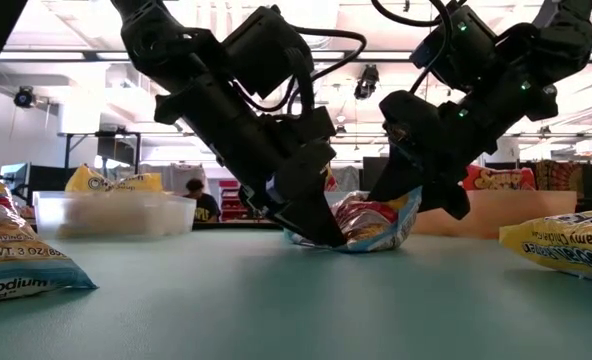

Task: Sort Maruchan noodles
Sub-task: Put the blue noodle pack into the green bin

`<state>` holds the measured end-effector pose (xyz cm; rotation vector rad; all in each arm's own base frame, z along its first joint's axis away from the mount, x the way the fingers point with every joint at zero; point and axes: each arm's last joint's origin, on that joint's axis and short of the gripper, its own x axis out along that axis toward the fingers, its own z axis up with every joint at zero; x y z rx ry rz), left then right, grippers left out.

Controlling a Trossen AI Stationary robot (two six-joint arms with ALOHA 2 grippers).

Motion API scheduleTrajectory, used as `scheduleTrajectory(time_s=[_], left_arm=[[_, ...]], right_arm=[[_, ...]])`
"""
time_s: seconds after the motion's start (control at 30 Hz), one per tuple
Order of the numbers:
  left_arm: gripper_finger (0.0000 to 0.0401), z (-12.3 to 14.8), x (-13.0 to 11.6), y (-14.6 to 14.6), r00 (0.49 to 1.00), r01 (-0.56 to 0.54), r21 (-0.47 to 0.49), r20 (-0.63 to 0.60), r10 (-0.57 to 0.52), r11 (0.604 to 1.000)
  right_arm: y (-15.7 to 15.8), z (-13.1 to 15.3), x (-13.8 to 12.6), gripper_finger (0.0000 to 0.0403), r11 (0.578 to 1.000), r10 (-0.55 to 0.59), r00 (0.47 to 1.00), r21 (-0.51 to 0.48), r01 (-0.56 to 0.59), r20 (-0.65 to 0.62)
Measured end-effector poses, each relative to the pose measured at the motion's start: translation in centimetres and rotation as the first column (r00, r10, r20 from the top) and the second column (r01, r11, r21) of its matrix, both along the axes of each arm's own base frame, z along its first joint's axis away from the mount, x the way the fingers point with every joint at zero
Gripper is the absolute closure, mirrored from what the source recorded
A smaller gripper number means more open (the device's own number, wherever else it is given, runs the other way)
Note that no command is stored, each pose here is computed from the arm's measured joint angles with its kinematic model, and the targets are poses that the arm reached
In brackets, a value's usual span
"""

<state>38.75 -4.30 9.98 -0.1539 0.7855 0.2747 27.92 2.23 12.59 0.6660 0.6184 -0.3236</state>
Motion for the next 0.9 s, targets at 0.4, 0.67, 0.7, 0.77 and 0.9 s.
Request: scheduleTrajectory(time_s=[0.4,0.67,0.7,0.77,0.9], left_arm=[[0.0249,2.5,-0.3,0.0,0.999,-0.012,-0.005,0.052,0.012,1.000],[0.0249,3.3,-0.8,0.0,0.999,-0.040,-0.033,0.029,0.041,0.999],[0.0249,3.3,-0.9,0.0,0.999,-0.050,-0.039,0.014,0.051,0.998],[0.0249,3.5,-1.3,0.0,0.998,-0.064,-0.046,-0.017,0.063,0.997],[0.0249,3.7,-1.8,-0.1,0.995,-0.087,-0.063,-0.051,0.083,0.994]], right_arm=[[0.1,-0.1,-0.1,0.0334,0.999,0.042,0.999,-0.021,-0.043,-0.014],[0.0,0.4,-0.6,0.0356,0.996,0.067,0.996,-0.053,-0.070,-0.052],[0.0,0.5,-0.7,0.0358,0.995,0.072,0.996,-0.059,-0.075,-0.055],[0.0,1.0,-0.9,0.0360,0.995,0.077,0.996,-0.066,-0.081,-0.051],[0.0,2.1,-1.3,0.0361,0.989,0.102,0.994,-0.102,-0.104,-0.028]])
